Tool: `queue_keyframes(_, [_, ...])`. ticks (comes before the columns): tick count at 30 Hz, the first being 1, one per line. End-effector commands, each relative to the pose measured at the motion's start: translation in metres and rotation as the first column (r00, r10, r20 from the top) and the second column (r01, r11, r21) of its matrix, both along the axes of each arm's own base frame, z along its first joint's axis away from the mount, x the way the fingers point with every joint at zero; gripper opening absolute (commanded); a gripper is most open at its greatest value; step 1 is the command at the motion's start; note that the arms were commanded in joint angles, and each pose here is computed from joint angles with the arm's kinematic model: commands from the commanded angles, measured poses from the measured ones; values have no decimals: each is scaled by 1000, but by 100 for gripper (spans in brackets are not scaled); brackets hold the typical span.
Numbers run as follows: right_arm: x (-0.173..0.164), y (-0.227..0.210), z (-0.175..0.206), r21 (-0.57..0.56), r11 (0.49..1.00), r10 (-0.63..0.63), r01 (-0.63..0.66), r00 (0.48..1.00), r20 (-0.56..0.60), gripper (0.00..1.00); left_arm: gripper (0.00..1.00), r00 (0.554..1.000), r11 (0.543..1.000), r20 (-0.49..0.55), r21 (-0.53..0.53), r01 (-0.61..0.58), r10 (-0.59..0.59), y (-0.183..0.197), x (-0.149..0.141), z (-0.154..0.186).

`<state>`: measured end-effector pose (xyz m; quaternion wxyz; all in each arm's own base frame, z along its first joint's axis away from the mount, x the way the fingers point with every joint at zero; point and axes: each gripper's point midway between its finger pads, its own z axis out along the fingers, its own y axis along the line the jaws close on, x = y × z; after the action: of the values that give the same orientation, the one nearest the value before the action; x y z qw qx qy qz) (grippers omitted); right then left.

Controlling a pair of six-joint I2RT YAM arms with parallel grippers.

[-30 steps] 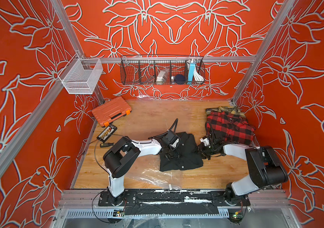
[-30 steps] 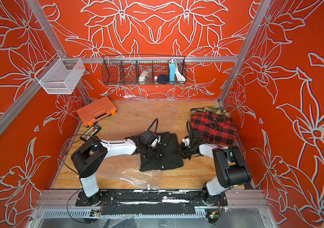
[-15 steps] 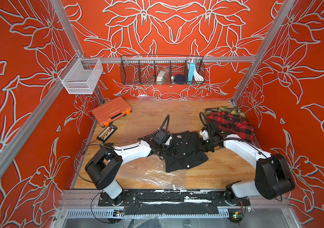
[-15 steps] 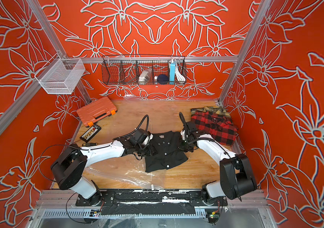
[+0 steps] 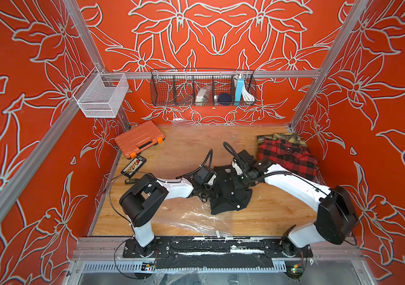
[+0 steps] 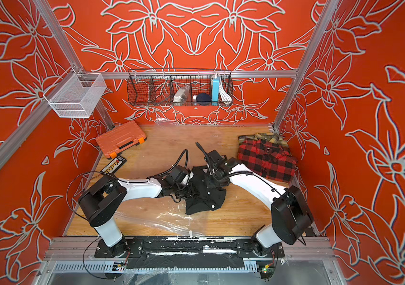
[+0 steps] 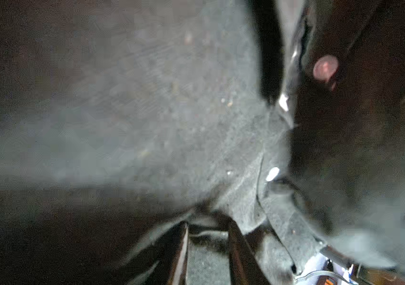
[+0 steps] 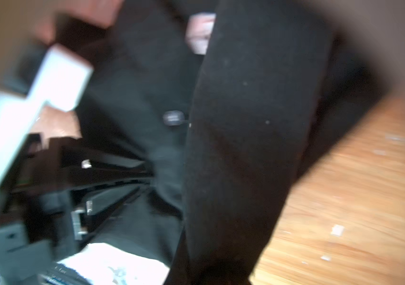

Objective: Place the folded shirt into the vacuum bag
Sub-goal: Pick up the shirt in the vacuum bag.

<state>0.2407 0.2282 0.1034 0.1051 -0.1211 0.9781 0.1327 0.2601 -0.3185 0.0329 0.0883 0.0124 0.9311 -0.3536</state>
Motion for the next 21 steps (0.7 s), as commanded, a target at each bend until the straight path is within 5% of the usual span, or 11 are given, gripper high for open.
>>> queue_keyframes(1, [3,22,-5,32,999,-27,27,1000,-12,4,31,998,998,-59,63,-13,17,16,-15,-19])
queue_keyframes(10, [6,17,-14,-37,998,46,-46,999,5,3,32,989,984,-78,140,-111,123,83,-34,8])
queue_keyframes(21, [-6,40,-6,-20,995,101,-101,995,0,9,31,992,994,-90,68,-86,92,65,-29,-4])
